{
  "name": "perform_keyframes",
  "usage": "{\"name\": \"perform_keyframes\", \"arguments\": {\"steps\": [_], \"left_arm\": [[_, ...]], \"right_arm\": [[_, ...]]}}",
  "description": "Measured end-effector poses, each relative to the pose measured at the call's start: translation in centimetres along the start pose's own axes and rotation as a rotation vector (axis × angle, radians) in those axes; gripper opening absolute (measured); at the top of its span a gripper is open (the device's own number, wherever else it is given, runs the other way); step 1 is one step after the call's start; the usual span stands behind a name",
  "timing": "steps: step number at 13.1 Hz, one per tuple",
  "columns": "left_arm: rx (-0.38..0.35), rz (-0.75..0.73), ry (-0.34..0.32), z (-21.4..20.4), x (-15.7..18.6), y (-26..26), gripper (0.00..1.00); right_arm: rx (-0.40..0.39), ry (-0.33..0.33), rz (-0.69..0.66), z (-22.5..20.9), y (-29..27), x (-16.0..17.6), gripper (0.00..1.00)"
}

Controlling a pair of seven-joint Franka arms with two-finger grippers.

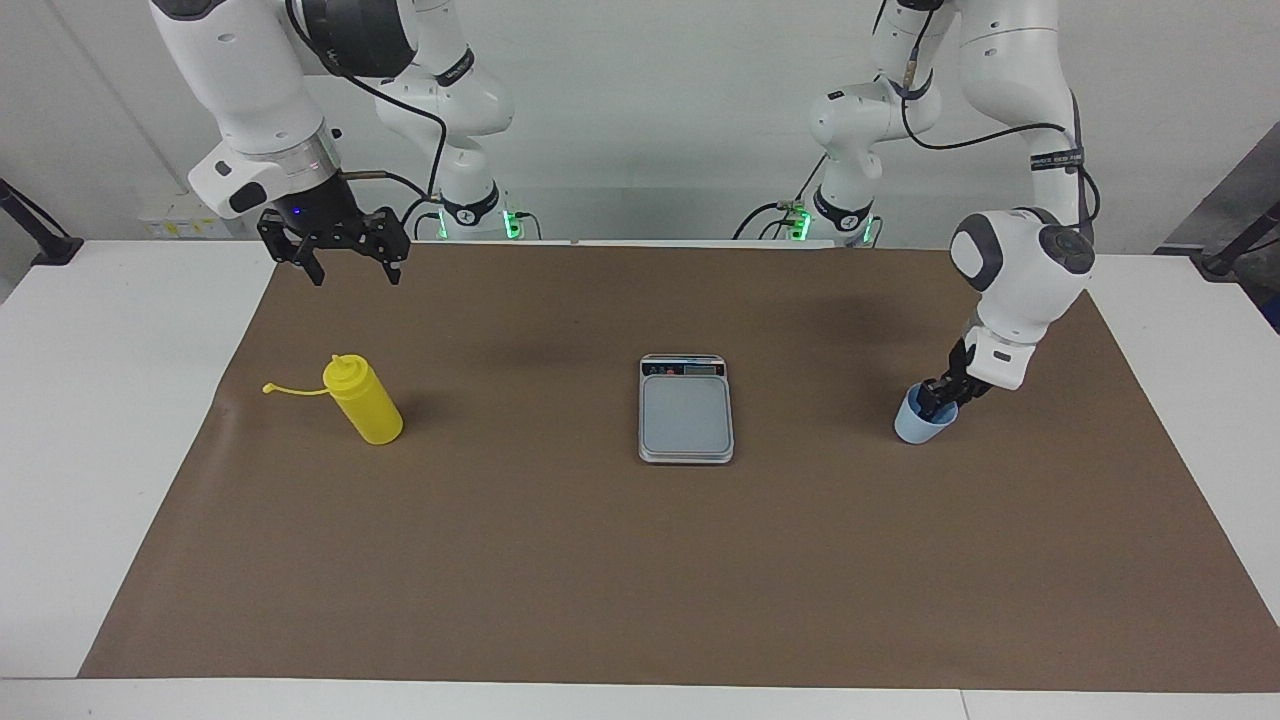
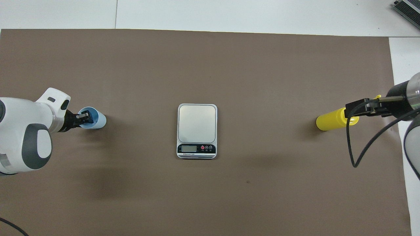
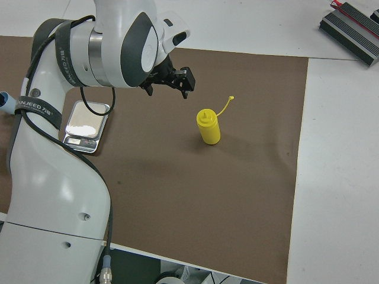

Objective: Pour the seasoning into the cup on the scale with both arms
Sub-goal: 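Grasp the light blue cup with the left gripper, then carry the cup with the left gripper onto the scale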

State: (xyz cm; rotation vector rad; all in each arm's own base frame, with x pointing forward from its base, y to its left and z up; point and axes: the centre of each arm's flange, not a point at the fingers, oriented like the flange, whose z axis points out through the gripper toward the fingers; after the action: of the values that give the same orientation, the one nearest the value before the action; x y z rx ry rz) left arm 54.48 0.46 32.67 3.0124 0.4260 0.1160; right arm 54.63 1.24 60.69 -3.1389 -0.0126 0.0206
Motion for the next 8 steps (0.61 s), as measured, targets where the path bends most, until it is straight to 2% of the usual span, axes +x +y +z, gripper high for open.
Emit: {"name": "perform_keyframes", "arguments": {"steps": [2,3,8], "left_arm": [[-0.001,0.002,-0.001,-0.4,0.2,0.2,0.1],[-0.001,0.004,-0.008,-0.9,0.6,0.4,0.04],[-0.007,0.048,-0.053,-7.1,3.0,3.6,0.03]], "right_arm": [[0.0,0.0,0.0,0.0,0.0,0.0,1.0],[0.0,0.0,0.0,0.0,0.0,0.0,1.0],[0.0,0.0,0.0,0.0,0.0,0.0,1.0]]}}
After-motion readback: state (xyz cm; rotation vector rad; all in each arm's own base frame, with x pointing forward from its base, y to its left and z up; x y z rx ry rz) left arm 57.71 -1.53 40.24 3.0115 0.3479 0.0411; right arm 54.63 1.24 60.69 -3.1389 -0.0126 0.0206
